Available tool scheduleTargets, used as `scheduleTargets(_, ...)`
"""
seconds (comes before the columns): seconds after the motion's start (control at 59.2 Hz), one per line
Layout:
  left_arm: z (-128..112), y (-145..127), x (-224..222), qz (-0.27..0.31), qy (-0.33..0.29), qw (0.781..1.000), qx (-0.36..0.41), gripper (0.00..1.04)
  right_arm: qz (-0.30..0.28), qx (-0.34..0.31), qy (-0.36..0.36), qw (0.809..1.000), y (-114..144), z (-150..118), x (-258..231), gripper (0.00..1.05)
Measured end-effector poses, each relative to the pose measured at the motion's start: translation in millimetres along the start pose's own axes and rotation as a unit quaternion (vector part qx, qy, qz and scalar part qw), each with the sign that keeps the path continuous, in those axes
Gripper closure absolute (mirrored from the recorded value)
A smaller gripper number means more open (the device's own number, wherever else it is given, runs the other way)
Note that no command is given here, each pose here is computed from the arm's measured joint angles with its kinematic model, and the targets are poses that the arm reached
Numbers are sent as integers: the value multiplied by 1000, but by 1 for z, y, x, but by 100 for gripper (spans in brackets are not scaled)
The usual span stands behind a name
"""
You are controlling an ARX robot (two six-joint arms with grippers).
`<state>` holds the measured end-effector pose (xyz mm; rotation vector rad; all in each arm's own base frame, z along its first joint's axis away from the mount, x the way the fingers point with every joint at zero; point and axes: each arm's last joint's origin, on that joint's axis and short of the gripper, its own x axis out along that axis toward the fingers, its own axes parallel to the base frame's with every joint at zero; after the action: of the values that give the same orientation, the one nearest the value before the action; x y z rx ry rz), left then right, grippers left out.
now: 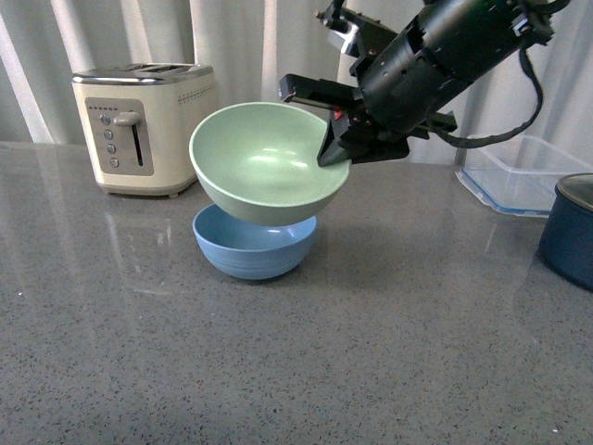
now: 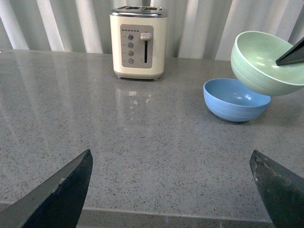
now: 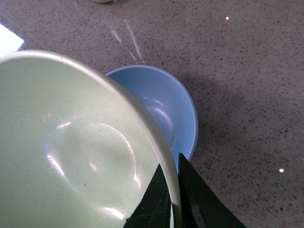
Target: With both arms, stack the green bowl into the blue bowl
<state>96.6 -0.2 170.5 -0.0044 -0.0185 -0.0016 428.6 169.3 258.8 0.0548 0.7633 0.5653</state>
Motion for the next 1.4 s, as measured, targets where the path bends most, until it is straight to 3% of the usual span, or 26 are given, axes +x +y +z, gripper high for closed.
scheduleTargets(0.473, 0, 0, 0, 0, 0, 1000, 0, 7, 6, -1, 7, 1000, -14, 18, 38, 104)
scheduleTargets(0.962, 0, 0, 0, 0, 0, 1000, 0, 7, 14, 2, 24, 1000, -27, 6, 54, 103)
scheduleTargets(1.402, 0, 0, 0, 0, 0, 1000, 0, 7, 4, 21, 26, 999, -38, -10, 40, 38)
